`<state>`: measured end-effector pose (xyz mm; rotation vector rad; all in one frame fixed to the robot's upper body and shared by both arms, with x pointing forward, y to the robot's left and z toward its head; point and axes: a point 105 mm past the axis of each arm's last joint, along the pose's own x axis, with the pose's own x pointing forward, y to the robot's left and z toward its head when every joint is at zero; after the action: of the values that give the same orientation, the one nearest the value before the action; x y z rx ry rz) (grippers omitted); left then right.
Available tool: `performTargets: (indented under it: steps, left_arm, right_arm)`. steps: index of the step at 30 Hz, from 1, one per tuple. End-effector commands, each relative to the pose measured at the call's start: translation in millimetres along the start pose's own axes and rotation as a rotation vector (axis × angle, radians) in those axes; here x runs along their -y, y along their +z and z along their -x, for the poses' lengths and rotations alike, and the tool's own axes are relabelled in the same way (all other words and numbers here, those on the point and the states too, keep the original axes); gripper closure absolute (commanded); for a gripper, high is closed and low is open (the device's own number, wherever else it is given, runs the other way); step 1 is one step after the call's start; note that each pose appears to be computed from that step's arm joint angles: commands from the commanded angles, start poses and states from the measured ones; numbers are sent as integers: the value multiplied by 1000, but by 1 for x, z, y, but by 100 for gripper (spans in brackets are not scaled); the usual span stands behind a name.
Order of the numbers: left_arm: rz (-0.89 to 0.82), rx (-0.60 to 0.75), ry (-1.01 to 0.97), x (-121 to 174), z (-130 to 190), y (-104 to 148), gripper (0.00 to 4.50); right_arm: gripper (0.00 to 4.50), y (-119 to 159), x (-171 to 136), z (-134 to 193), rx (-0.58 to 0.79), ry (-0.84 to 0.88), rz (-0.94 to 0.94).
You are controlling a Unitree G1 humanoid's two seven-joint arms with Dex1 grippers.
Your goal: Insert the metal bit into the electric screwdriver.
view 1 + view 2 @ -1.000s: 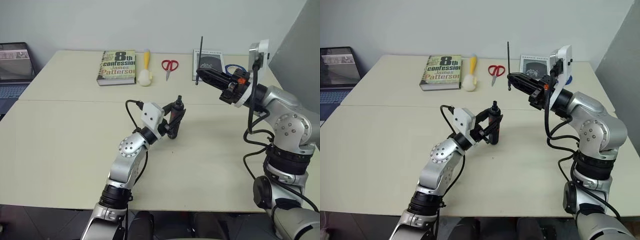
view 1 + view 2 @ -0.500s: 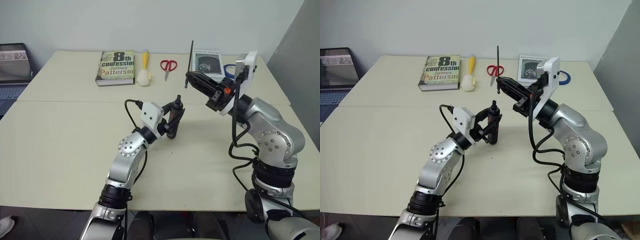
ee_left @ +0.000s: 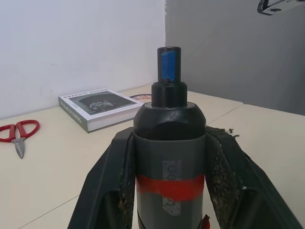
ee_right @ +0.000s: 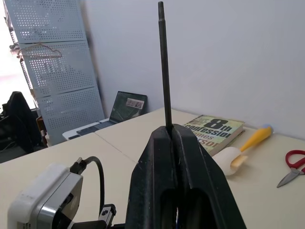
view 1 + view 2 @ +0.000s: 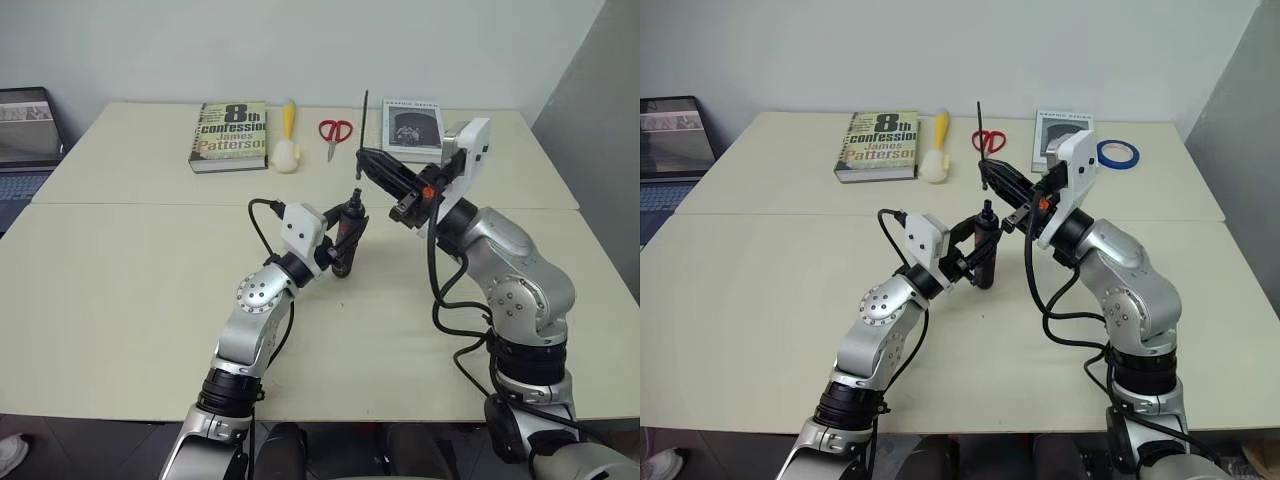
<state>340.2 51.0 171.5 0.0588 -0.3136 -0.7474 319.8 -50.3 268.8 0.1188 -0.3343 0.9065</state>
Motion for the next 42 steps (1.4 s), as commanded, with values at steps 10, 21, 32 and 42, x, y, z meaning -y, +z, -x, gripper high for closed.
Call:
performTargets:
  steps: [10,21,32,42]
  left_arm:
    - [-33,21,31,-7,1,9,286]
    - [-34,21,31,-8,1,9,286]
    - [-36,19,30,-8,1,9,286]
    - [-38,18,30,-8,2,8,286]
  right_arm:
    - [450,1,1,-3,28,0,37]
    - [450,-7,4,0,10,-4,27]
    - [450,-5,2,1,19,5,20]
    - [450,-1,1,-1,31,15,22]
